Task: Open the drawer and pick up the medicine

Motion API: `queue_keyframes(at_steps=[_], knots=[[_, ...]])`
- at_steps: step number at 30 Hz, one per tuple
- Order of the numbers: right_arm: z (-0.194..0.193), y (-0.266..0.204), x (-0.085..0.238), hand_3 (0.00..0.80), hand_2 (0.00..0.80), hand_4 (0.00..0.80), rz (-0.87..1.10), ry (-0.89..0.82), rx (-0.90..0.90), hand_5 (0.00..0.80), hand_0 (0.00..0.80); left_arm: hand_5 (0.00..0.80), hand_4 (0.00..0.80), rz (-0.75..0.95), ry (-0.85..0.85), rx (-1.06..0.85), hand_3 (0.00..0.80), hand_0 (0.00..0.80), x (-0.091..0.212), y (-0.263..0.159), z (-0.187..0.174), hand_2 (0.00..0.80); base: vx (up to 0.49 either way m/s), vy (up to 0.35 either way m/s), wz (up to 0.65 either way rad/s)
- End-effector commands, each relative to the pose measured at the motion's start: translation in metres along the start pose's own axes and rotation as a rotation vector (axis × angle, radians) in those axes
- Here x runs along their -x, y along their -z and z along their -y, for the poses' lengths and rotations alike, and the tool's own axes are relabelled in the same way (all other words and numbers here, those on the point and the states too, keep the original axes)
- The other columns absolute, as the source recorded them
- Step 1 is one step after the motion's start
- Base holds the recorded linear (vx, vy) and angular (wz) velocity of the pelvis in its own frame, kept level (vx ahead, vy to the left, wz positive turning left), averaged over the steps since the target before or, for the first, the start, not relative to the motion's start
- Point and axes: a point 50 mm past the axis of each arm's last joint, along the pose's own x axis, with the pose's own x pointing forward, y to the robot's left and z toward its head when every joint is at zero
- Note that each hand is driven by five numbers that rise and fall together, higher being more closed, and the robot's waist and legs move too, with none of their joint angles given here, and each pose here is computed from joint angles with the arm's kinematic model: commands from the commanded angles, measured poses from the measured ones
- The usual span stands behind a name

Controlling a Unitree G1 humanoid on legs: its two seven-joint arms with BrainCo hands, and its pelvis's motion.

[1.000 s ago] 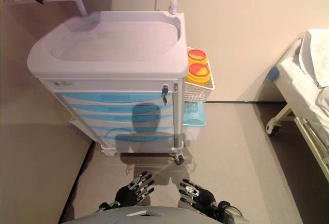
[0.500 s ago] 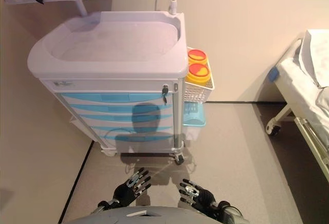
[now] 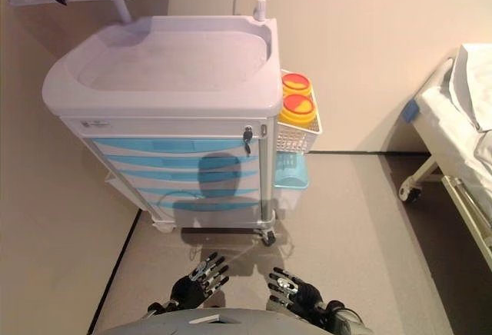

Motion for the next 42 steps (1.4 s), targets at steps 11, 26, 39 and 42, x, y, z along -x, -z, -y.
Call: queue_keyframes(at_steps=[11,26,39,42], knots=[[-0.013,-0.037,-0.012,0.000,0.000,0.000,0.210,-0.054,-0.017,0.000,0.000,0.000,0.000,0.230,0.043,0.248,0.000,0.000,-0.023,-0.040,0.015,0.000,0.016,0.029,0.04],[-0.025,-0.059,-0.005,0.000,0.000,0.000,0.314,-0.076,0.030,0.000,0.000,0.000,0.000,0.547,0.367,0.504,0.000,0.000,-0.044,-0.107,0.060,0.000,-0.051,0.056,-0.01],[-0.017,-0.080,0.011,0.000,0.000,0.000,0.278,-0.122,0.093,0.000,0.000,0.000,0.000,0.900,0.605,0.566,0.000,0.000,-0.029,-0.225,0.095,0.000,0.011,0.093,-0.09],[-0.014,-0.085,0.016,0.000,0.000,0.000,0.276,-0.123,0.119,0.000,0.000,0.000,0.000,0.962,0.642,0.550,0.000,0.000,-0.018,-0.258,0.106,0.000,-0.026,0.065,-0.09]])
